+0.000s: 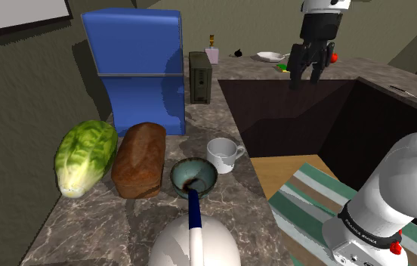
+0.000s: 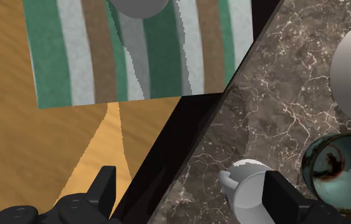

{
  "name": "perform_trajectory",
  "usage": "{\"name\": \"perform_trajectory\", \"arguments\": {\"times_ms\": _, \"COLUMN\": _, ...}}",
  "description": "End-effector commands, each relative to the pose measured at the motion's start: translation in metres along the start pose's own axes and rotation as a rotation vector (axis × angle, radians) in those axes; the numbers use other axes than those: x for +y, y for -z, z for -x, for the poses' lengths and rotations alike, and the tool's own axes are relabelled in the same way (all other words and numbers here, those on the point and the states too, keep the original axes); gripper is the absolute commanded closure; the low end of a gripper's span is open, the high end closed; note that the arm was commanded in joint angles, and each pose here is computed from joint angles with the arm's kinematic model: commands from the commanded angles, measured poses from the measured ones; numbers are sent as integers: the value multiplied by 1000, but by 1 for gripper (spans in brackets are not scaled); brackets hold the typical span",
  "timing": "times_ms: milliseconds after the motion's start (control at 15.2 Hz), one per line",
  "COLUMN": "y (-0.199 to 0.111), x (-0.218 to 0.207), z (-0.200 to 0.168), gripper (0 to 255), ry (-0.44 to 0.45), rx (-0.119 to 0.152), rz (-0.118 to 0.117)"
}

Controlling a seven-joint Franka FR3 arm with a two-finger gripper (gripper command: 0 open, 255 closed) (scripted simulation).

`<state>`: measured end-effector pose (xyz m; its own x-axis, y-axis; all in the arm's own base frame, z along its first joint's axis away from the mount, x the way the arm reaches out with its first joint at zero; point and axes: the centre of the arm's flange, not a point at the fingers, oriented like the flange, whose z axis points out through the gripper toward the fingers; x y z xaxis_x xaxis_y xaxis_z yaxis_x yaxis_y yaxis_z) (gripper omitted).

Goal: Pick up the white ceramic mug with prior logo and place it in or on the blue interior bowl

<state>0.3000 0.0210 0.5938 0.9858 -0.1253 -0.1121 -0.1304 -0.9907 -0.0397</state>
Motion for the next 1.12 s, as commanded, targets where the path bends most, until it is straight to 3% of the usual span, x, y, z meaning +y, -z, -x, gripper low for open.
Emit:
{"name": "perform_trajectory", "arguments": {"times_ms": 0, "y": 0, "x": 0, "z": 0, "gripper": 0, "ry": 0, "rx": 0, "rz": 0}}
{"name": "perform_trajectory", "arguments": {"times_ms": 1056, "y": -133, "x": -144, "z": -85, "gripper": 0, "ry": -69, "rx": 59, "rz": 54}}
